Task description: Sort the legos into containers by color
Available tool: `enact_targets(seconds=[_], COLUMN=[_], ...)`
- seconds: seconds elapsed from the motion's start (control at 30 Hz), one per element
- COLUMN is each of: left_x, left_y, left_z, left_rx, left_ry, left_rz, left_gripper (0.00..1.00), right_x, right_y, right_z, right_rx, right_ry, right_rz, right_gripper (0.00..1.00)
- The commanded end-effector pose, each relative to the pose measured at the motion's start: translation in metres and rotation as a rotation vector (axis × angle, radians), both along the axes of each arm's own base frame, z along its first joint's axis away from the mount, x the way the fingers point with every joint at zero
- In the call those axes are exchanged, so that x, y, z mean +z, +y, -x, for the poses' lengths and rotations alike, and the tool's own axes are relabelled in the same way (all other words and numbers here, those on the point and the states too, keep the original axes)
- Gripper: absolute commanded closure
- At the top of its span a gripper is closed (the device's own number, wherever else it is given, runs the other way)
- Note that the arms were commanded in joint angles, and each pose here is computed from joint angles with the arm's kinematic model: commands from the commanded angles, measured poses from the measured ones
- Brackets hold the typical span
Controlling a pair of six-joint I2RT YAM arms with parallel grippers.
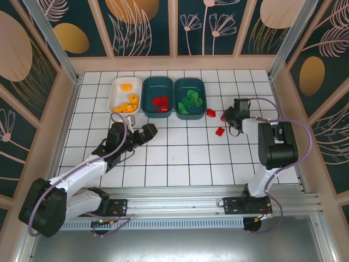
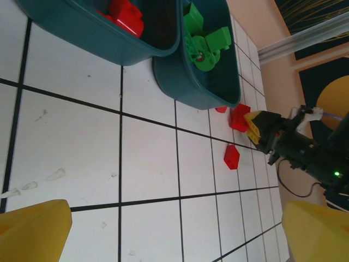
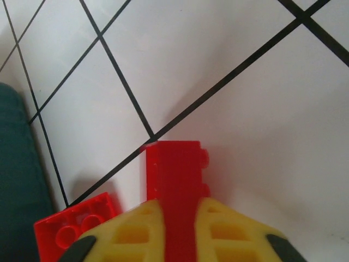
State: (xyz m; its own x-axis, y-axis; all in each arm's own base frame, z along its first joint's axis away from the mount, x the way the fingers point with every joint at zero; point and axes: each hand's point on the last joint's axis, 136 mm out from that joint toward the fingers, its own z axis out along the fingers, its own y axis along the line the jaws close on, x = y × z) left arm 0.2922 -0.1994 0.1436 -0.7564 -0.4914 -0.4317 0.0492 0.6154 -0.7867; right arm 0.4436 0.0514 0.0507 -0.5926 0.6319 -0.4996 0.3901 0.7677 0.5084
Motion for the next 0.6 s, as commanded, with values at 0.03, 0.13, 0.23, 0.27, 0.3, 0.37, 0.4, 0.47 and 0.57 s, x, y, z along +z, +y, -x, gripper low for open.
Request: enact_targets(seconds=[0.03,0.13,0.23,0.27,0.3,0.37,0.4,0.47,0.57], left_x=[0.011,0.005,-0.018,-0.023,-0.031,-0.039,-0.041,-0.040,-0.036], left_y=[0.016,0.044,0.080,0.088,0.095,0.101,0.102,0.099,0.095], left_z=[-0.004,-0.008,-0.008,-0.008,-0.006,-0.004,-0.003,-0.003,-0.003], left_rx=[0.075,0.227,0.388,0.412,0.434,0.445,0.439,0.414,0.369], left_ry=[-0.041,-0.027,0.052,0.070,0.094,0.114,0.119,0.125,0.121], left_rz=[-0.058,-0.081,-0.056,-0.027,0.009,0.039,0.029,0.006,-0.029], left_gripper=[0.01,0.02,0.01,0.02,0.02,0.02,0.01,0.01,0.02], right_x=[0.080,0.123,0.153,0.157,0.158,0.153,0.147,0.138,0.126], right_y=[0.026,0.076,0.138,0.157,0.179,0.216,0.233,0.261,0.294], right_z=[-0.003,0.005,0.011,0.012,0.010,0.003,-0.003,-0.013,-0.030], right_rx=[0.042,0.154,0.278,0.314,0.366,0.440,0.470,0.528,0.602], right_ry=[-0.194,-0.308,-0.414,-0.430,-0.438,-0.429,-0.417,-0.402,-0.382], right_rz=[0.043,0.050,0.041,0.033,0.024,0.020,0.028,0.033,0.020], right_gripper=[0.89,0.89,0.90,0.90,0.90,0.90,0.90,0.90,0.91])
